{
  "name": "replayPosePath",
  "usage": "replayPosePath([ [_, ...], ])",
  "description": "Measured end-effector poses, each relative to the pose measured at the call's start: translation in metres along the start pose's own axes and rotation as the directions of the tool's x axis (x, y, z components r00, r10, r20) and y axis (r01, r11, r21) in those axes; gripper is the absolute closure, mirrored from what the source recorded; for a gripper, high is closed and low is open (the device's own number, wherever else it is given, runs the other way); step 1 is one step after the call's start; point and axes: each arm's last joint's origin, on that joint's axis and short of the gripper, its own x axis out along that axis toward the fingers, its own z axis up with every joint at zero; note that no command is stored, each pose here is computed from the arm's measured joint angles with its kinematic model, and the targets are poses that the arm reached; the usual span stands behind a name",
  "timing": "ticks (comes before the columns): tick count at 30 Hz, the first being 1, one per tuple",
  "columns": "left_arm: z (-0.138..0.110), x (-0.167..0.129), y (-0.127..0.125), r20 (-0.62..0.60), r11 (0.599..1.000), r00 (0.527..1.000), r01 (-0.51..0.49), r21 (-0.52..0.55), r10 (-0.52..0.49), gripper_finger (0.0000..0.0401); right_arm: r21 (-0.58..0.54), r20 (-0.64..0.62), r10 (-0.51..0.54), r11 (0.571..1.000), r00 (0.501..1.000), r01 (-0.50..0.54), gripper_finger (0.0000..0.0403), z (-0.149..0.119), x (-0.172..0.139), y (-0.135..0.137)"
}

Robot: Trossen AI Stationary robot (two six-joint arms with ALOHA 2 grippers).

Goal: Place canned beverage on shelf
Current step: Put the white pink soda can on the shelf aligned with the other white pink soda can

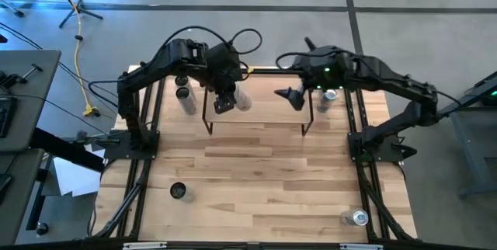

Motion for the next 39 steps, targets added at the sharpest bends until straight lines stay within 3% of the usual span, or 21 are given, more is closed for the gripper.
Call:
replayPosePath([
  [8,-0.001,0.002,0.012,-0.006,0.999,1.000,0.007,-0.031,-0.007,0.0176,0.007,-0.039,0.010,1.000,0.999,-0.010,0.0005,0.000,0.025,0.005],
  [14,-0.012,0.033,0.013,-0.150,0.999,0.989,0.003,-0.049,-0.010,0.0176,-0.061,-0.018,0.038,0.997,0.999,-0.039,0.0005,0.003,0.038,0.011],
  [22,-0.016,0.043,0.010,-0.191,0.998,0.981,0.002,-0.058,-0.013,0.0176,-0.110,-0.066,0.056,0.992,0.996,-0.063,0.0005,0.001,0.065,0.013],
  [39,-0.016,0.043,0.009,-0.192,0.999,0.981,0.004,-0.055,-0.015,0.0175,-0.114,-0.068,0.076,0.990,0.995,-0.084,0.0005,0.000,0.064,0.014],
])
